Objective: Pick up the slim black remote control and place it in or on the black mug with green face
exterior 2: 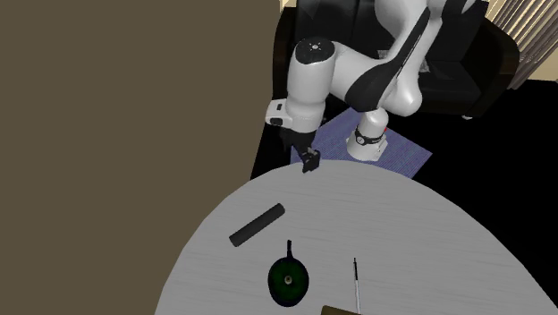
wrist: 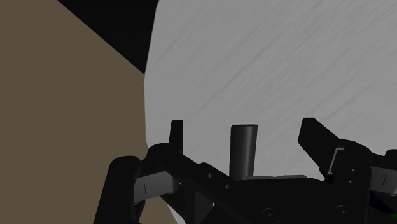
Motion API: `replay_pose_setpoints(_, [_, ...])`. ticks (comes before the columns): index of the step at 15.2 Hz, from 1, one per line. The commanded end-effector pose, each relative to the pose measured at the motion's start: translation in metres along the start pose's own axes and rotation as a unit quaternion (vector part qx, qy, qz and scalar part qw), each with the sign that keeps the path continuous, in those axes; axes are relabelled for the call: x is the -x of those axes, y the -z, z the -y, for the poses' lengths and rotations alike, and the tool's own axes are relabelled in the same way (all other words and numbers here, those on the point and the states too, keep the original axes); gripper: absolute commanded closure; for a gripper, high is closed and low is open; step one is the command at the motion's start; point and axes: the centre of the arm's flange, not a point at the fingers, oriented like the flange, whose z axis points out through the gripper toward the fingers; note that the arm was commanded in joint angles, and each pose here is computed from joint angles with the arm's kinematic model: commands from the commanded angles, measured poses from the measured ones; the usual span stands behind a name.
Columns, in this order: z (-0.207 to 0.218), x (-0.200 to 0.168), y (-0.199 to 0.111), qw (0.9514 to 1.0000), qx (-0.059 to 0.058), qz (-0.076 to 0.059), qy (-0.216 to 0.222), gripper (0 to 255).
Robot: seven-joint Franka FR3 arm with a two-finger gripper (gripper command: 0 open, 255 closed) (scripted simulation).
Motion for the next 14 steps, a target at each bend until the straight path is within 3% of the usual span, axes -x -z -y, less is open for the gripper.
replay_pose_setpoints(1, [0.006,-0.023,-0.012,1.0,0.0,-0.001,-0.002,0])
replay_pose_setpoints(14, [0.049,-0.165,-0.095,0.9998,0.004,-0.007,-0.016,0])
